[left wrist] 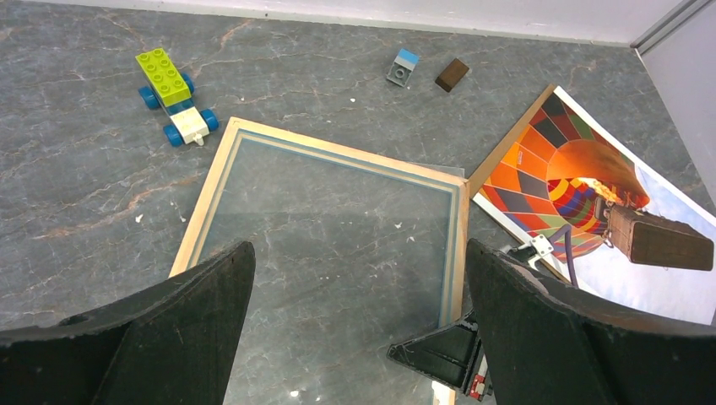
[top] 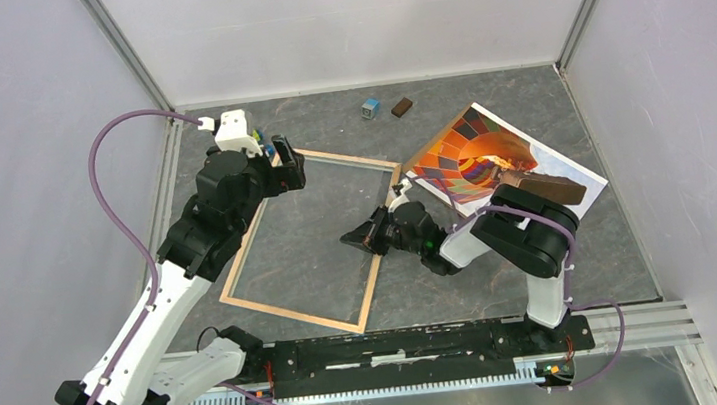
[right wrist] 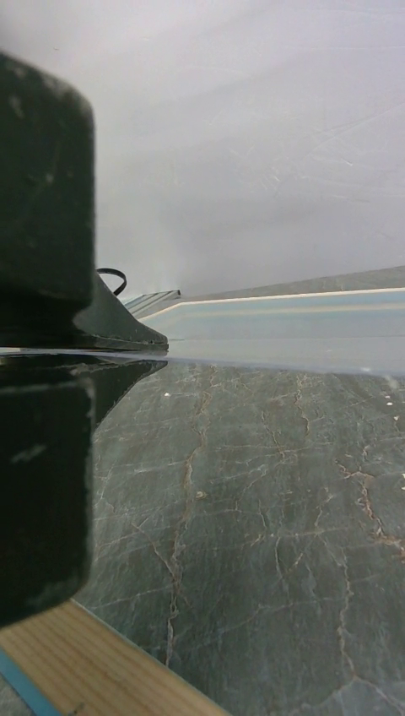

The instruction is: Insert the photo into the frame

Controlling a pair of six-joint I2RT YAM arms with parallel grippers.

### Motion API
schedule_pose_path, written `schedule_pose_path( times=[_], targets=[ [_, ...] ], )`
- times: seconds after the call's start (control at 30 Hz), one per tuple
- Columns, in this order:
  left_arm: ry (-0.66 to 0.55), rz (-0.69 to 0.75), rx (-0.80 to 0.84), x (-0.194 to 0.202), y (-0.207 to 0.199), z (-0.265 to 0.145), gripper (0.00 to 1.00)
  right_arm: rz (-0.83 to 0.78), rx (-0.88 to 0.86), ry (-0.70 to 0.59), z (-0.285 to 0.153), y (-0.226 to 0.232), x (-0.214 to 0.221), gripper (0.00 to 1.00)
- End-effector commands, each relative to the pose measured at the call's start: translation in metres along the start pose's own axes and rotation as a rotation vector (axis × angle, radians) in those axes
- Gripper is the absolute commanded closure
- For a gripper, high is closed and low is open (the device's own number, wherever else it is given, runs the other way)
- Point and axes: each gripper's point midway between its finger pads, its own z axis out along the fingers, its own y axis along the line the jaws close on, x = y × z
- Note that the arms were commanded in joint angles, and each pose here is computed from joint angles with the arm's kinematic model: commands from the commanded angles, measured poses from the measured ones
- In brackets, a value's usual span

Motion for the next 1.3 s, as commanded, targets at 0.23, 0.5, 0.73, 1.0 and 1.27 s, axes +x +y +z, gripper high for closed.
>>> schedule_pose_path(
  times=[0.23,0.5,0.73,1.0,1.27],
  targets=[
    [-0.036,0.026,0.016,-0.009,-0.004,0.002,0.00,-0.020,-0.054,-0.031,0.001,0.018,-0.009,1.00],
    [-0.035,0.026,0.018,-0.009,-0.004,0.002,0.00,-0.024,-0.036,-0.060,-0.002,0.014,-0.014,1.00],
    [-0.037,0.025,0.019,-0.009,-0.004,0.002,0.00,-0.022,-0.012,-0.075,-0.005,0.009,-0.016,1.00],
    [-0.036,0.024,0.021,-0.009,-0.005,0.002,0.00,-0.012,-0.002,-0.084,-0.007,0.005,-0.018,1.00],
    [-0.036,0.024,0.023,-0.009,-0.005,0.002,0.00,-0.009,-0.013,-0.042,0.000,0.006,-0.012,1.00]
  ],
)
